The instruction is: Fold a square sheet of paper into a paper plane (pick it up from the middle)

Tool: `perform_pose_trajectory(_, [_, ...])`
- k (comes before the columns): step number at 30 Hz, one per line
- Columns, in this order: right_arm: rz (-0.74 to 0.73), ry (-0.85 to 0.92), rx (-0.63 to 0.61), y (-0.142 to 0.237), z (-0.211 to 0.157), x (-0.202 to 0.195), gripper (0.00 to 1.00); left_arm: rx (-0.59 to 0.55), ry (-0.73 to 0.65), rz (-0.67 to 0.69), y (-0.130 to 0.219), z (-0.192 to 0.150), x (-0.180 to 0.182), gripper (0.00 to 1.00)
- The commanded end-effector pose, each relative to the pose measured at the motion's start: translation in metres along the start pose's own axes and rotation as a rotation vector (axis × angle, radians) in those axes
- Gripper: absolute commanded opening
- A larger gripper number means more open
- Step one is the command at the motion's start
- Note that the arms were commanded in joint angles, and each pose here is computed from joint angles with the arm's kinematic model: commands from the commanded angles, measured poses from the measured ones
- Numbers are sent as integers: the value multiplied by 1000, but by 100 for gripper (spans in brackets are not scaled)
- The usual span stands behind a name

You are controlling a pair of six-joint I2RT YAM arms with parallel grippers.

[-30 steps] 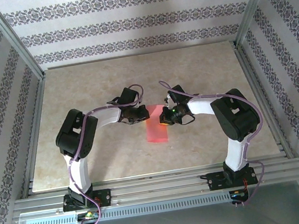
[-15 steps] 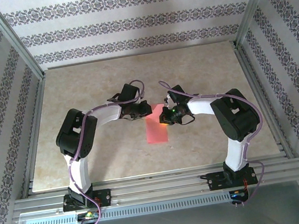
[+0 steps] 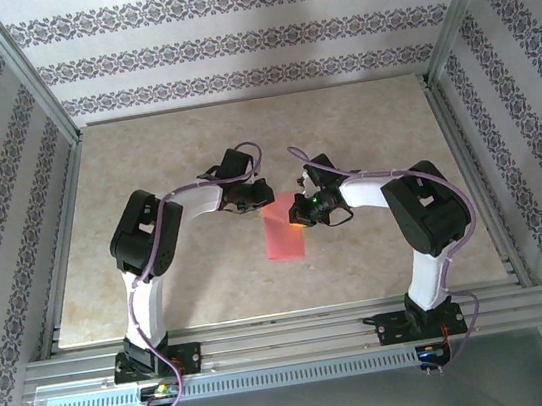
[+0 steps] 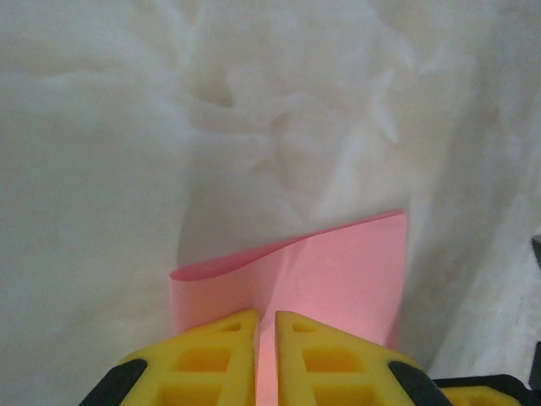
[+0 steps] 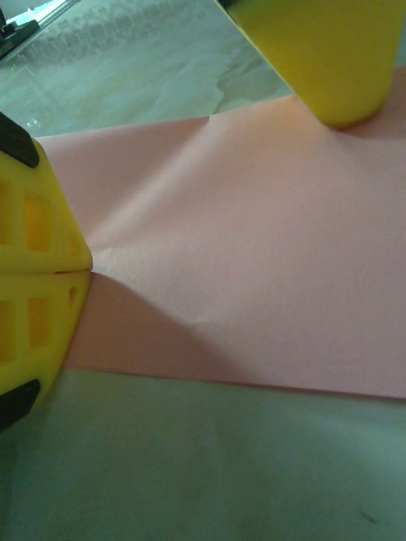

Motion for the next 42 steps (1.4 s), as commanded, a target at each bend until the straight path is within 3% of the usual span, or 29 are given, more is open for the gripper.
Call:
perform_pose_trajectory(1, [-322,-110,113,-23,-40,-74,4,-14,12,19,1,9,10,15])
perform_pose_trajectory(8, [-322,-113,115,-25,-41,-76,4,-44,71,-10,-3,9,31,15])
perform_pose_trajectory(19, [-320,-107,120,-26,-40,-74,4,-107,-32,-105,36,47,-10,17])
perform_pose_trajectory(28, [-311,-100,126,-28,-38,-71,4,-80,80,-174,18,31,-5,17])
perform_pose_trajectory(42, [-321,-102,129,-28,-39,-74,4,-38,104,-36,-5,21,25,16])
Point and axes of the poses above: each hand's point on the last joint's axis, 136 mm out from that joint toward the fingers, its own y axis back along the fingers, its own x axis along the line the jaws close on, z = x × y, the point moved 5 cm from there along y, back along the fingers, and after that the axes turned 5 degrees about -y, right-handed, at the moved point
